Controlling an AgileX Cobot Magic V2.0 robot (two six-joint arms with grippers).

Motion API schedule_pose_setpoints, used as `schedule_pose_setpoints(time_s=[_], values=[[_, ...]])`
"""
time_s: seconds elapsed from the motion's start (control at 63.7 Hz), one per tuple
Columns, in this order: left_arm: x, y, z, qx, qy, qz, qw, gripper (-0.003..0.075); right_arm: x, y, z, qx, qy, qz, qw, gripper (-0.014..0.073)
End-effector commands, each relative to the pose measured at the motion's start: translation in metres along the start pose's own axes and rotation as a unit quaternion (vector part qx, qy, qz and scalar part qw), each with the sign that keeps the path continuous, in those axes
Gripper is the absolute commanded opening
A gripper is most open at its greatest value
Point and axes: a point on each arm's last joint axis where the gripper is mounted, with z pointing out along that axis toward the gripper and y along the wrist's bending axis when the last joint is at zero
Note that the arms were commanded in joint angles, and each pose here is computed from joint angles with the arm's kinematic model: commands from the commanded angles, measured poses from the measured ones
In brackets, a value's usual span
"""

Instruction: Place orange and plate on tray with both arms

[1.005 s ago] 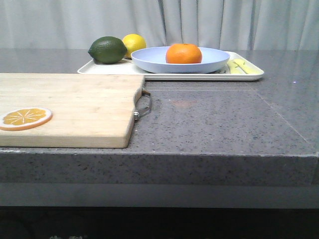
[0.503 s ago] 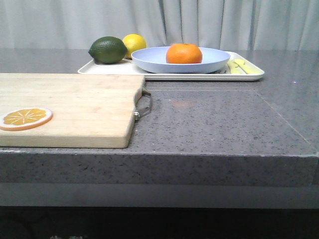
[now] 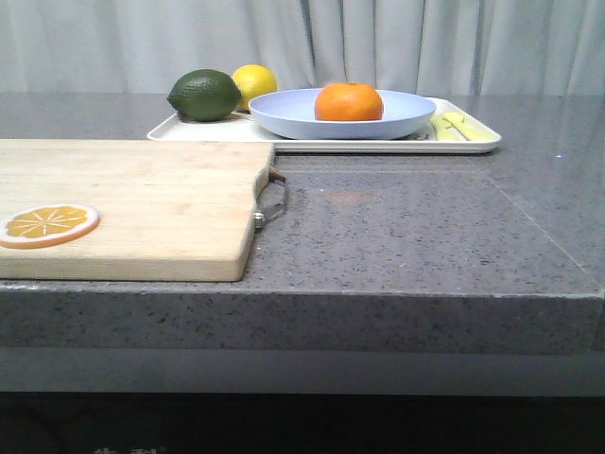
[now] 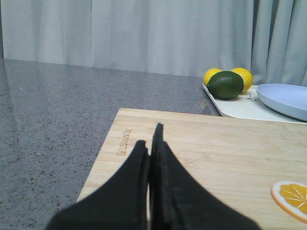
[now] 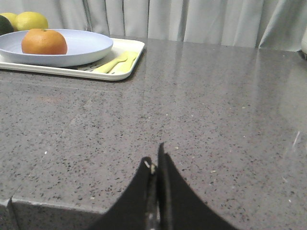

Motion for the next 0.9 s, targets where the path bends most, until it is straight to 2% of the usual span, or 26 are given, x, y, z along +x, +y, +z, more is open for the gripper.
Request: schedule_pose_setpoints(time_s=[0.0,0.298,0.408,0.503,0.88], values=[[-0.006,0.0,-0.002,0.0,-0.044,-0.01,0.999,-0.0018,-0.011,-0.002,-0.003,0.014,-0.059,-0.008,0.998,-0.0068],[-0.006,0.0,-0.002,0.0,-0.044,-0.01,0.999,-0.0018,-0.016,-0.003,-0.003,0.021,-0.086,-0.013,0.996,-0.0068],[-0.006,0.0,-0.002,0.0,-0.044,-0.01,0.999,-0.0018,-0.019,-0.003,-0.004,0.019,-0.104,0.004,0.994,-0.0068],[-0.006,0.0,-0.002,0.0,-0.044,-0.01,0.999,-0.0018,-0.022,-0.002,-0.005,0.016,-0.119,-0.009,0.993,-0.0068],[-0.006,0.0,-0.002,0.0,-0.044,-0.01,0.999,-0.0018,-0.021,-0.003,-0.004,0.015,-0.114,0.011,0.993,-0.0068]])
